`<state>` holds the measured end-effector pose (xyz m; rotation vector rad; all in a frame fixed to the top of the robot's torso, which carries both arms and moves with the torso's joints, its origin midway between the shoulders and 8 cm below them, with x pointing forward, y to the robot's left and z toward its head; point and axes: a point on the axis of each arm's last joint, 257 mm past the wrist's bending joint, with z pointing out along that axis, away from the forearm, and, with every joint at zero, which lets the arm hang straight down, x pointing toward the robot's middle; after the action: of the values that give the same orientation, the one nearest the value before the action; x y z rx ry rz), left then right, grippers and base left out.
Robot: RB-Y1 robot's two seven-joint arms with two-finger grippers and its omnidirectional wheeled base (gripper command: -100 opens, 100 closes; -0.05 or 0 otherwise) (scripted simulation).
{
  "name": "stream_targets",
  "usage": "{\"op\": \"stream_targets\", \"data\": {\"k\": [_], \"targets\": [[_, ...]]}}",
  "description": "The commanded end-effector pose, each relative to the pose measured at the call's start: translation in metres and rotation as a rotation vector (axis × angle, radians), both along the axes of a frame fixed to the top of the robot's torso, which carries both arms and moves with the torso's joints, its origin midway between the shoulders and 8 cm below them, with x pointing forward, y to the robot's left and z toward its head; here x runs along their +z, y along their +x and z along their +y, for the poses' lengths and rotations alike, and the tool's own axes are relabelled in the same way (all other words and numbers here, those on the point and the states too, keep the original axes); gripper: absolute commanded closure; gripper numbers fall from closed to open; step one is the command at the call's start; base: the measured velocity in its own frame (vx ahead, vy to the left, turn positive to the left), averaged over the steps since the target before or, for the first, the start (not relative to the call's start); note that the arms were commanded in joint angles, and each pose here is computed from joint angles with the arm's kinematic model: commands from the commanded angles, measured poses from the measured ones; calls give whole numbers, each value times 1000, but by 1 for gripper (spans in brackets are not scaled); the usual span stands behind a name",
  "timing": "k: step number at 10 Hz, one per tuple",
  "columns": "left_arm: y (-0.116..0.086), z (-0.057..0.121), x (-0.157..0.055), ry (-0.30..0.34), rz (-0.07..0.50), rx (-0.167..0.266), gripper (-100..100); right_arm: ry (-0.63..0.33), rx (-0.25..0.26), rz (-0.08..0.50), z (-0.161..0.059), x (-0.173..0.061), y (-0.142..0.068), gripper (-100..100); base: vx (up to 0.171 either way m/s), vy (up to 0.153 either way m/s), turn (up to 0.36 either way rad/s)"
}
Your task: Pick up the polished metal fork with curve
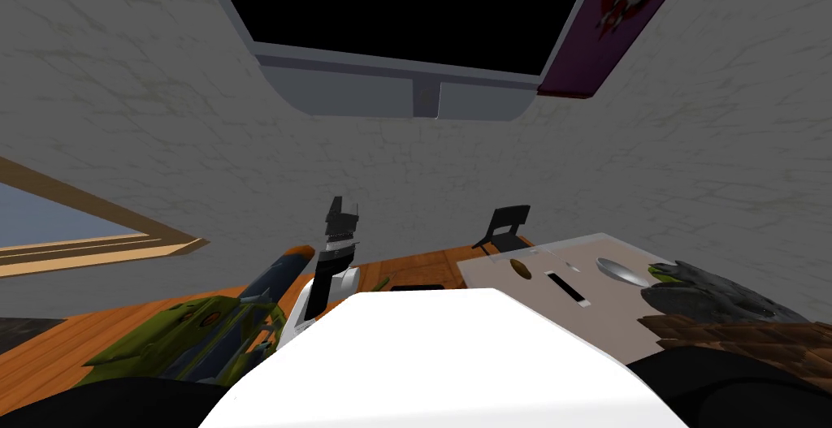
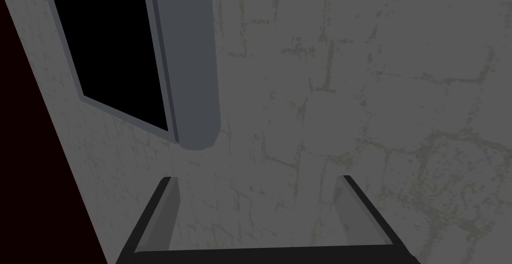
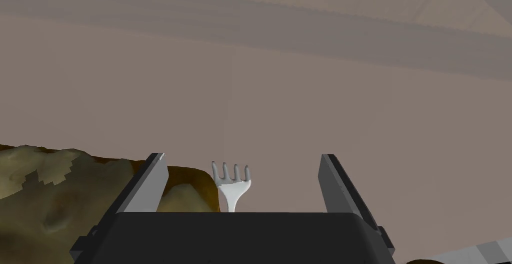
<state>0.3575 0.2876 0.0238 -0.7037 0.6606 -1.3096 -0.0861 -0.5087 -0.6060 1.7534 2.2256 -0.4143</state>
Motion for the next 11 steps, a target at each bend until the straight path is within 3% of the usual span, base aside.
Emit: {"op": "stream_targets", "data": {"k": [1,3,4,8,9,10,11], "targets": [[0,0,0,0,0,0,0,1,-1,0,1,-4,2,-100,-22,-9,12],[0,0,0,0,0,0,0,2,-2,0,1,-5,3,-100,-13,-5,8],[0,0,0,0,0,0,0,2,-2,-1,1,-5,4,100,0,0,0],[0,0,0,0,0,0,0,2,-3,0,1,-5,3,100,0,0,0],[0,0,0,0,0,0,0,2,-3,0,1,-5,3,0,0,0,0],[0,0,0,0,0,0,0,0,1,0,0,0,-1,100,17,10,-19],[0,0,0,0,0,0,0,-1,2,0,0,3,-2,100,30,18,-23]]}}
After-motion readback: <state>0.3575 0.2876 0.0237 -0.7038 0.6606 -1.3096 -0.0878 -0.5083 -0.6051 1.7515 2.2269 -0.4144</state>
